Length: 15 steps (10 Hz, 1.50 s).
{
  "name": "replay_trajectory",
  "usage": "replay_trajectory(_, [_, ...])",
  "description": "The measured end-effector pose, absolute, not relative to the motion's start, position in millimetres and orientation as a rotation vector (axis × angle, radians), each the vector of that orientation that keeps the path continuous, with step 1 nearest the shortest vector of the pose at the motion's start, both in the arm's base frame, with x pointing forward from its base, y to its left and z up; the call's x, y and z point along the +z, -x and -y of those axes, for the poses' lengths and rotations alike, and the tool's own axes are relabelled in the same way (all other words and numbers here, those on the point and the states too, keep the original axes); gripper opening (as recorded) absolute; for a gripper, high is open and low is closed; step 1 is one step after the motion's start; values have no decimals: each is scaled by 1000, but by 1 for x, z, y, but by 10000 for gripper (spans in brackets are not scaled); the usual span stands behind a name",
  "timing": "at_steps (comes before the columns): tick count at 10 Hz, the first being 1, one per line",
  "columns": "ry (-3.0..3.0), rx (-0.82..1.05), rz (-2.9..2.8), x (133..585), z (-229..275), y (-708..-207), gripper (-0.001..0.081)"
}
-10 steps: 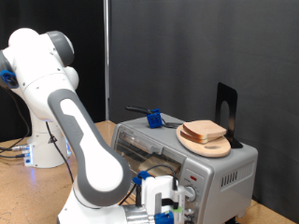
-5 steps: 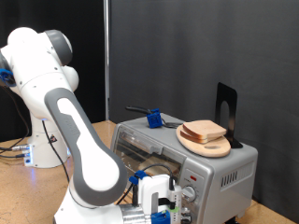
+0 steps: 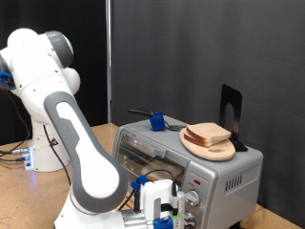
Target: Make a piece of toast with the oven
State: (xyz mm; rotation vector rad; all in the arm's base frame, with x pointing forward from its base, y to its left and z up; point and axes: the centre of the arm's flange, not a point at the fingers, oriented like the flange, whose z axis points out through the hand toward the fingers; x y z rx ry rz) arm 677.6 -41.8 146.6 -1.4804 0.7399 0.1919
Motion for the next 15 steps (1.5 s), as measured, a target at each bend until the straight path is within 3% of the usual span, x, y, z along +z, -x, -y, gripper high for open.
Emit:
replay_trajectory(2, [1468,245,-748,153,51,-679,8])
replay_trajectory(3, [1468,252,-743,156,57,-678,195])
replay_trajectory(5, [1485,231,-734,155,68,-677,195])
replay_trajectory(7, [1551,314,-765,147,66,-672,579])
replay_trajectory(8, [1585,397,-801,142,59,-670,579])
replay_trajectory(9, [1595,466,-830,138,48,-669,663])
replay_trajectory(10, [1589,508,-840,135,39,-668,663])
replay_trajectory(15, [1543,465,-774,133,38,-666,680])
